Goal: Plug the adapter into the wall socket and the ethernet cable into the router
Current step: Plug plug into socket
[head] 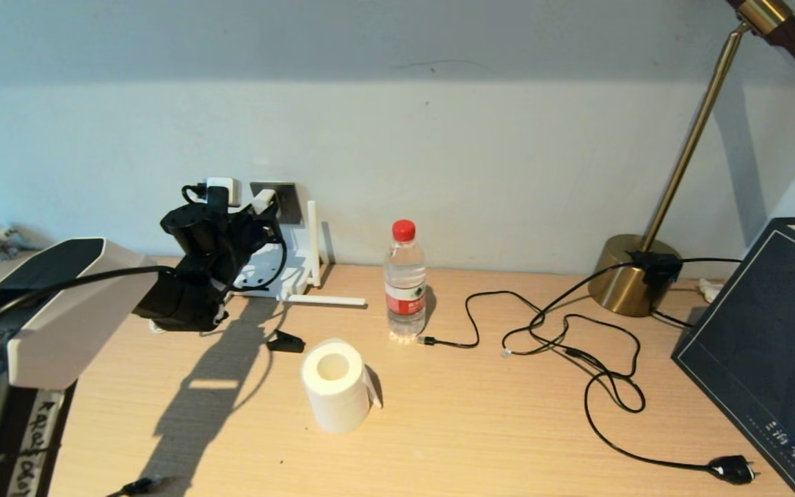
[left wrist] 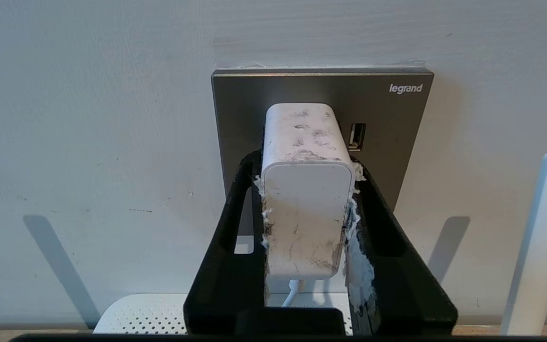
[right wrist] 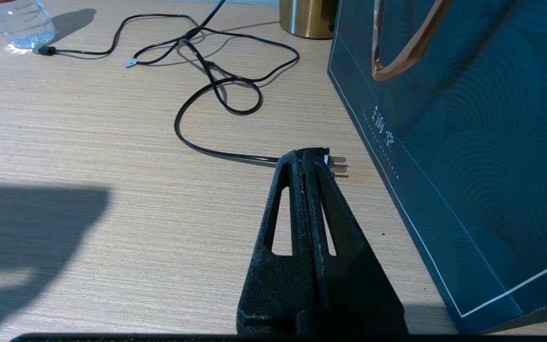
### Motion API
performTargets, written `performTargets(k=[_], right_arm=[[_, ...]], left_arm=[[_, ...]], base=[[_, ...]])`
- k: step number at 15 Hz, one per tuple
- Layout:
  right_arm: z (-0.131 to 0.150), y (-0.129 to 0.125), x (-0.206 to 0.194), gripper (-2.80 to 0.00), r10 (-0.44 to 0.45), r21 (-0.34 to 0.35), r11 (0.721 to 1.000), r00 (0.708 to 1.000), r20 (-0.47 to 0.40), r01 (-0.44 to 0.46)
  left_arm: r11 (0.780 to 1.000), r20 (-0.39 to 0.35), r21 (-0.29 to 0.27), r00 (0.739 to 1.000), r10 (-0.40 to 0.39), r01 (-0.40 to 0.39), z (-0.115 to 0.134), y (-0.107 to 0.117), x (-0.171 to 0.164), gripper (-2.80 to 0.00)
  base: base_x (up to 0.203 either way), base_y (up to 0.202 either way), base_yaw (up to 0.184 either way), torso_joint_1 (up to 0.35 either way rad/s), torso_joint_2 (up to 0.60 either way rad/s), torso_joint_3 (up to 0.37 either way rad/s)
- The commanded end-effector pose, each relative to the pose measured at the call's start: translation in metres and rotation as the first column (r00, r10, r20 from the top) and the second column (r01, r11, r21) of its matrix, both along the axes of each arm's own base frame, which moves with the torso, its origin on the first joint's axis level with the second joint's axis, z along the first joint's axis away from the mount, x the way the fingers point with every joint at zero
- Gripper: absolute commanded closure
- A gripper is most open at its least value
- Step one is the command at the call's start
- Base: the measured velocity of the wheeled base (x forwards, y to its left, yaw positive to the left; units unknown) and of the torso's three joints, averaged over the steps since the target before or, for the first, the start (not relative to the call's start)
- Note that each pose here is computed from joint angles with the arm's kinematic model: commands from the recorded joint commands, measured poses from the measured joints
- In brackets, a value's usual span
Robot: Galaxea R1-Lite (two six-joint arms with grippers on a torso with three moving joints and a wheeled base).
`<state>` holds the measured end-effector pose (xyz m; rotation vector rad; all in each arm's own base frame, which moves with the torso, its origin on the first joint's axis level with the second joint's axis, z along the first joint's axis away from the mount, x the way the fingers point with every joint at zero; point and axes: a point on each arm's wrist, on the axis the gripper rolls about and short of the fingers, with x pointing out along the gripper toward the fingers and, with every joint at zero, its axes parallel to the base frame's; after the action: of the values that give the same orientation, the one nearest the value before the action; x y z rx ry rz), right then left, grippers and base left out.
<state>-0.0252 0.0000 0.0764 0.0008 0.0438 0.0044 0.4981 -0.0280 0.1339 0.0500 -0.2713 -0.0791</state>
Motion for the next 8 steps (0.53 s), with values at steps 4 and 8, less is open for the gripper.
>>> performTargets(k=[4, 8], right_arm=[[0.000, 0.000, 0.000, 0.00, 0.000, 0.001, 1.000, 1.000, -0.001, 0.000], [0.000, 0.000, 0.000, 0.00, 0.000, 0.000, 1.000, 1.000, -0.001, 0.000]], left_arm=[[1.000, 0.017, -0.001, 1.000, 0.001, -0.001, 0.001, 0.000, 0.008, 0.00], [1.000, 0.003, 0.000, 1.000, 0.003, -0.003, -0.003, 0.001, 0.014, 0.00]], base=[[0.000, 0.000, 0.000, 0.000, 0.00, 0.000], [0.000, 0.000, 0.000, 0.000, 0.00, 0.000]])
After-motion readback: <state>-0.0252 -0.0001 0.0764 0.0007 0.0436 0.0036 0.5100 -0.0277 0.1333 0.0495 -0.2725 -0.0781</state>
